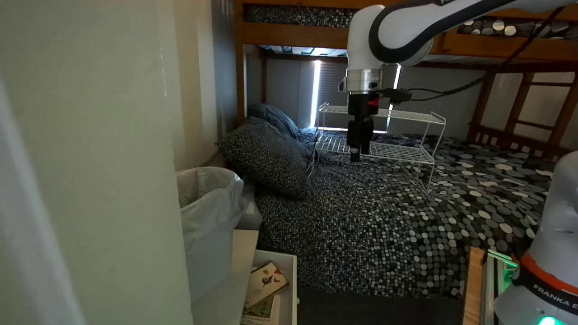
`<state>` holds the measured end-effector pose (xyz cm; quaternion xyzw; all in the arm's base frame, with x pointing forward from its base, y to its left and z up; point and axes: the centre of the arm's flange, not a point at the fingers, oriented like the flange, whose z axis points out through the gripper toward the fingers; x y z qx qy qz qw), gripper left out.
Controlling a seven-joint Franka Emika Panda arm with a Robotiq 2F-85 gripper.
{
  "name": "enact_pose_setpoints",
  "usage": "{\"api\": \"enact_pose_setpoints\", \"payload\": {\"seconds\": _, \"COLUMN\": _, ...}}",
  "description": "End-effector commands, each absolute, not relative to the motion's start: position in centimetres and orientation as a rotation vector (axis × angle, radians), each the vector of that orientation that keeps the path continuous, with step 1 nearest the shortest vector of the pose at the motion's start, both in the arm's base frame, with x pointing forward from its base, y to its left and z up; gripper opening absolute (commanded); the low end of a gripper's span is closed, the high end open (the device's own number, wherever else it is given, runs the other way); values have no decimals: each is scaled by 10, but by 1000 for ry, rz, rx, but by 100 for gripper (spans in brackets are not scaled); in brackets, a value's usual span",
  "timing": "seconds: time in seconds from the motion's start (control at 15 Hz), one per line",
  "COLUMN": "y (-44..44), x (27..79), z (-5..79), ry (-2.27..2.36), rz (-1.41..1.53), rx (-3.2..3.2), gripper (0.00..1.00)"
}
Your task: Close the open drawer
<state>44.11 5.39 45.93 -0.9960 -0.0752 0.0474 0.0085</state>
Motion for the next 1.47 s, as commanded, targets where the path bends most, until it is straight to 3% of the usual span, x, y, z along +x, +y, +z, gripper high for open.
{"api": "enact_pose_setpoints", "payload": {"seconds": 0.0, "y": 84, "x": 428, "z": 395, "ry": -532, "rz": 241, "rx": -3050, "gripper": 100}}
{"api": "enact_pose_setpoints", "payload": {"seconds": 0.4, "y": 113, "x": 412, "z": 296, "ry": -896, "rz": 204, "rx": -2966, "gripper": 100}}
{"api": "enact_pose_setpoints", "payload": {"seconds": 0.8, "y": 110, "x": 417, "z": 219, "ry": -1069, "rz": -152, "rx": -2861, "gripper": 100}}
{"api": "enact_pose_setpoints", "payload": {"seconds": 1.0, "y": 102, "x": 418, "z": 184, "ry": -1068, "rz": -144, "rx": -2793, "gripper": 100}}
{"api": "enact_pose_setpoints", "payload": {"seconds": 1.4, "y": 106, "x": 418, "z": 209, "ry": -1041, "rz": -154, "rx": -2849, "gripper": 100}}
